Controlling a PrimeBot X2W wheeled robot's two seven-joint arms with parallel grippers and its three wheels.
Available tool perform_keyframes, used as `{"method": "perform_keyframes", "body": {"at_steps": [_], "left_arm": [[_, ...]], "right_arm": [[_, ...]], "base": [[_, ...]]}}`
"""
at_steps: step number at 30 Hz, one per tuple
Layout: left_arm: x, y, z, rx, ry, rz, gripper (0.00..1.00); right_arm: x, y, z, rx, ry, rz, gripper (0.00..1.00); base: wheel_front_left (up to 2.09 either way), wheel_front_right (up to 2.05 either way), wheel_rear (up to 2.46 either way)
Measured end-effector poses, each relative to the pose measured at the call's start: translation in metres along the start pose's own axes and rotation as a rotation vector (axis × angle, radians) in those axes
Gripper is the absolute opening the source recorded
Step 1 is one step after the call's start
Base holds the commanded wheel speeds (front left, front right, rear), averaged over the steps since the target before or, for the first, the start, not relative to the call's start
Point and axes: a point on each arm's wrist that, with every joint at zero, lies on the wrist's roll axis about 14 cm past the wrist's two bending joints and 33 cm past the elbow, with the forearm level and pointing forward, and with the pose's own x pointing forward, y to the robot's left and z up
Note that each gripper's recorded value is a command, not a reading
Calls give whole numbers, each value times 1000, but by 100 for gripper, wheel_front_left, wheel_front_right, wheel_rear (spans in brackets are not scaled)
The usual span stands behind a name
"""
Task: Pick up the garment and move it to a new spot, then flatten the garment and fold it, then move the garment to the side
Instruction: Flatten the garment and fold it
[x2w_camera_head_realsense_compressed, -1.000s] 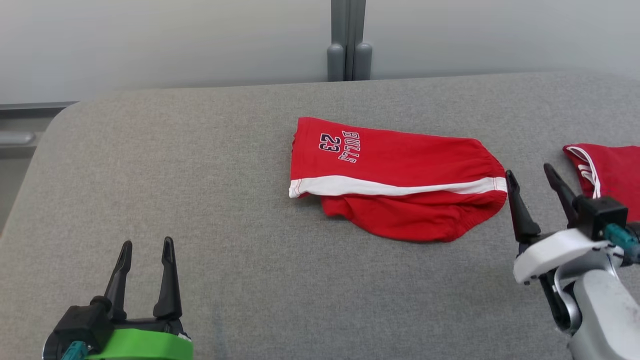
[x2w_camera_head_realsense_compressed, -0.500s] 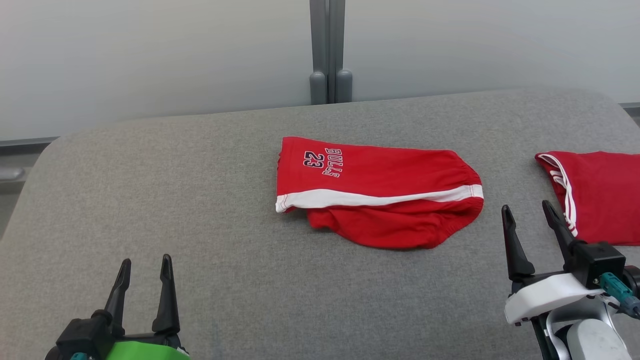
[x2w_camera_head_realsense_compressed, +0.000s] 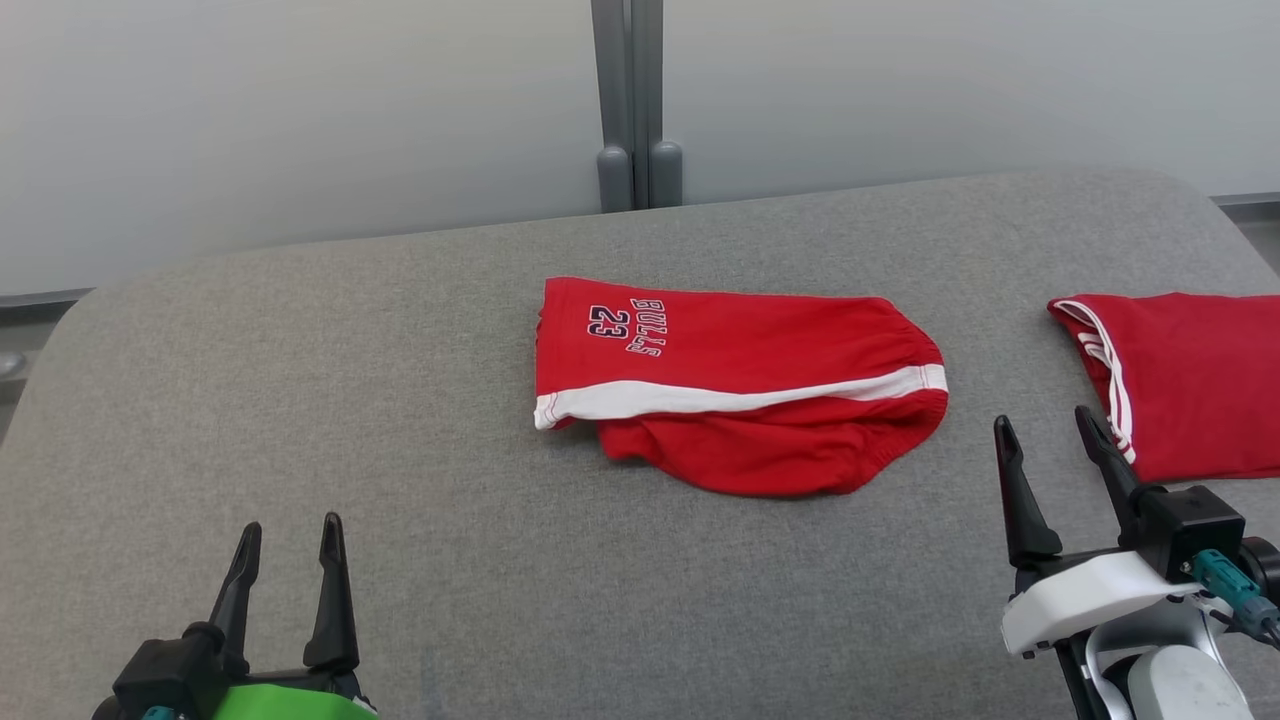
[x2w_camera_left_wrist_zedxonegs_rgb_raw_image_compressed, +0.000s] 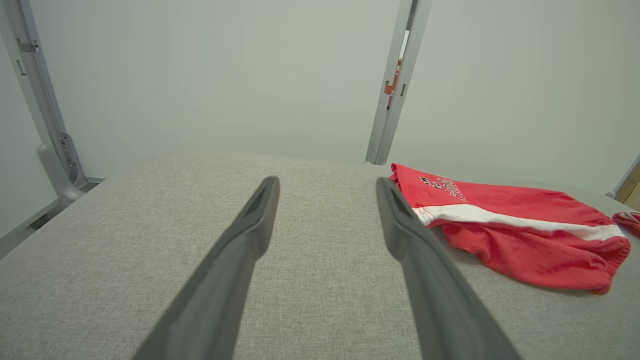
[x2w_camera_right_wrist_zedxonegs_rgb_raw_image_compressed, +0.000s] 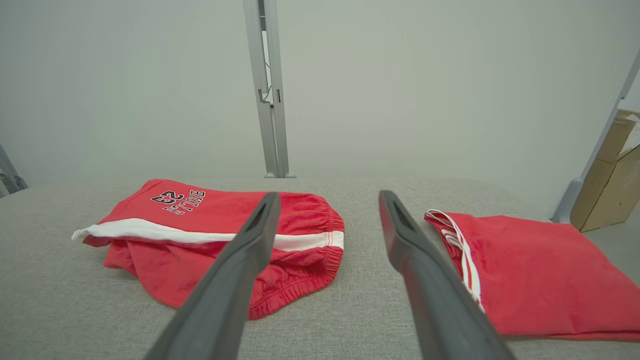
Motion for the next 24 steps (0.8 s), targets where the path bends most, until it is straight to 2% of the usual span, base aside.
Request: {"method": "perform_keyframes", "body": {"at_steps": [18,21,24], "left_arm": [[-1,2,-11,-3,35,6,100],[1,-1,-16,-18,54,0,100],[18,-13,-22,-45,94,-34,100]], "right_arm": [[2,6,-6,39,13,9,100],[4,6,-14,47,52,9,100],[15,2,-29,81,149,-3,100]], "base": [[0,0,0],[0,0,0],[0,0,0]]}}
